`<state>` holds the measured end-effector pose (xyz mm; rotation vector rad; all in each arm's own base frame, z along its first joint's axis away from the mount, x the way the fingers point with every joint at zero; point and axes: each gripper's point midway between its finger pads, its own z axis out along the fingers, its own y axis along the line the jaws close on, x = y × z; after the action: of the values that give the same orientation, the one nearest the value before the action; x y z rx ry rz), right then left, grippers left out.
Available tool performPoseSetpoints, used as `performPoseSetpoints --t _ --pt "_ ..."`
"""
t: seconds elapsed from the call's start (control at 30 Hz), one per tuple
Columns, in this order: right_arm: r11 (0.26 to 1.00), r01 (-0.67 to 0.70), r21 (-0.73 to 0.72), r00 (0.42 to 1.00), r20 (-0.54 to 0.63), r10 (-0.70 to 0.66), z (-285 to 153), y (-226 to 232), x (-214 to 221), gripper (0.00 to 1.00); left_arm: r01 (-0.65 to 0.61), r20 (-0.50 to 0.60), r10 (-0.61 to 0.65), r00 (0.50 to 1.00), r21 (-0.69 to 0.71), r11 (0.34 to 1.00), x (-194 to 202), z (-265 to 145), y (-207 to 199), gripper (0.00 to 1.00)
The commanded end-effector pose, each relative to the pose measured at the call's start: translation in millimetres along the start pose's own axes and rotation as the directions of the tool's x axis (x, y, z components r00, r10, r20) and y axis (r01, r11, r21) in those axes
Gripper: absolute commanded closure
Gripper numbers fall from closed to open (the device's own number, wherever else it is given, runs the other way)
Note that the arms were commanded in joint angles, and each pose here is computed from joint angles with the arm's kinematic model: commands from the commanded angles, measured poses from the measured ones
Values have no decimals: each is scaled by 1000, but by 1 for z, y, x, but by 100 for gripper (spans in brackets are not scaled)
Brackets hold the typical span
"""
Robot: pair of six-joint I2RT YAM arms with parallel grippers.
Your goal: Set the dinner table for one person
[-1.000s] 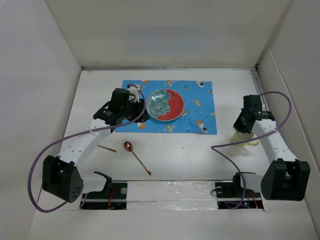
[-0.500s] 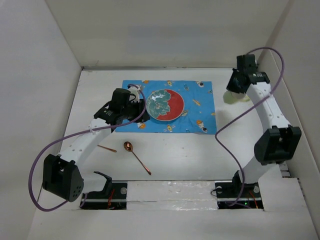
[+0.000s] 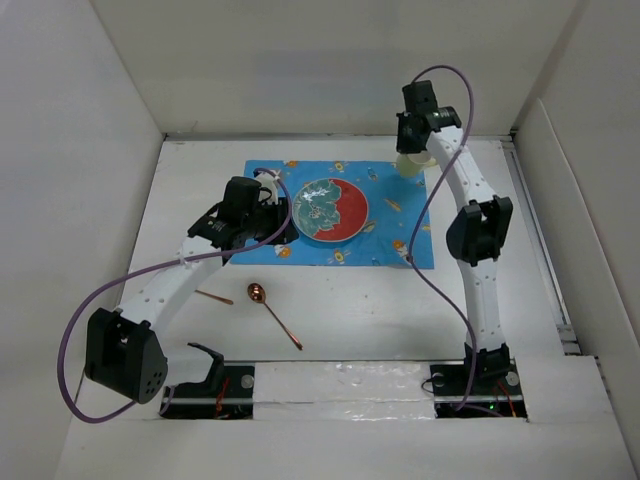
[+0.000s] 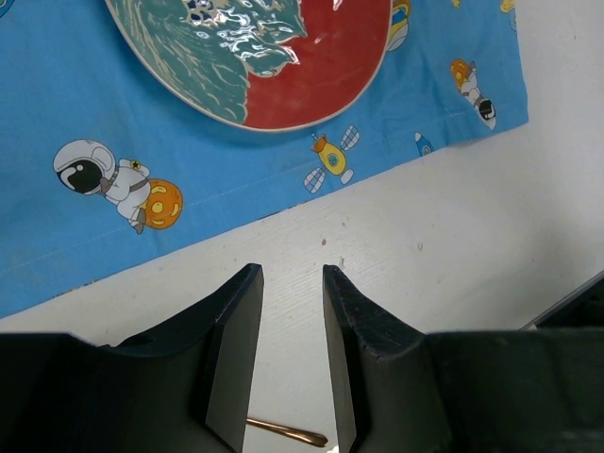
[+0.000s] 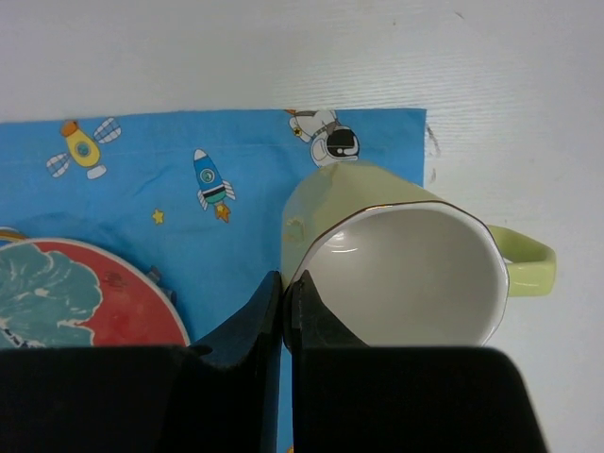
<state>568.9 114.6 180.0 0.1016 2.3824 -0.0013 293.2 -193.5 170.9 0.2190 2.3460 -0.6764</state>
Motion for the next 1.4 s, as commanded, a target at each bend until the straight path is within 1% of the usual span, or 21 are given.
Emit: performPoseSetpoints --t 0.0,0.4,0.43,0.47,0.53,0.6,0.7,0.8,0.83,0.87,0.9,0.93,0.97,1.0,1.03,1.07,1.13,1.17,1.2,1.27,1.37 --pt "998 54 19 994 94 -55 -20 -2 -31 100 11 59 -12 998 6 1000 -20 -9 -8 71" --pt "992 127 22 992 -10 -126 22 12 11 99 45 62 -44 997 -16 999 -24 -7 -6 71" --pt "991 128 27 992 -16 -128 26 12 14 93 45 65 -43 997 -20 999 -25 -8 -5 71" --pt "991 127 34 992 -11 -127 27 11 12 80 45 71 -44 997 -22 999 -27 -9 -6 71" --pt "991 132 33 991 0 -132 26 16 11 69 46 69 -43 997 -33 998 -27 -10 -4 71" --pt "992 121 24 992 35 -122 18 18 0 63 47 76 -44 996 -37 998 -30 -11 -5 71" --pt "995 99 -14 993 73 -97 3 20 -15 60 48 86 -45 995 -39 998 -34 -15 -6 71" --pt "997 65 -33 987 152 -59 -34 15 -43 56 46 105 -42 994 -36 998 -43 -20 -10 73" --pt "997 64 -47 986 159 -56 -42 16 -44 56 45 120 -41 992 -33 998 -48 -24 -12 79" --pt "996 60 -65 980 194 -46 -55 22 -52 61 38 148 -34 988 -24 999 -59 -30 -17 86" --pt "996 41 -85 964 265 -17 -94 19 -71 69 38 163 -33 986 -24 999 -65 -33 -19 95" --pt "995 52 -89 970 240 -29 -95 23 -55 78 42 194 -35 980 -28 999 -74 -40 -22 100" --pt "991 50 -126 958 287 -12 -110 32 -61 100 38 227 -32 973 -20 999 -86 -48 -27 100" --pt "983 39 -181 933 359 29 -157 35 -71 100 39 251 -33 967 -17 999 -92 -53 -29 100" --pt "963 58 -262 932 361 42 -171 49 -62 100 41 287 -34 957 -19 999 -101 -62 -32 100" --pt "948 70 -311 945 325 37 -155 63 -32 100 51 319 -44 947 -11 999 -110 -70 -36 100" --pt "882 115 -457 941 336 51 -199 106 1 100 86 389 -70 919 -23 996 -127 -89 -33 100" --pt "868 123 -480 958 286 22 -184 120 42 100 117 426 -101 899 -12 993 -138 -101 -35 100" --pt "827 148 -542 966 258 -3 -198 154 73 100 140 451 -118 885 -16 990 -144 -109 -33 100" --pt "781 176 -599 968 248 -29 -212 186 109 100 173 531 -131 837 -30 985 -163 -136 -35 99" --pt "723 198 -662 980 154 -127 -216 232 189 100 245 598 -173 783 -41 969 -175 -165 -33 93"
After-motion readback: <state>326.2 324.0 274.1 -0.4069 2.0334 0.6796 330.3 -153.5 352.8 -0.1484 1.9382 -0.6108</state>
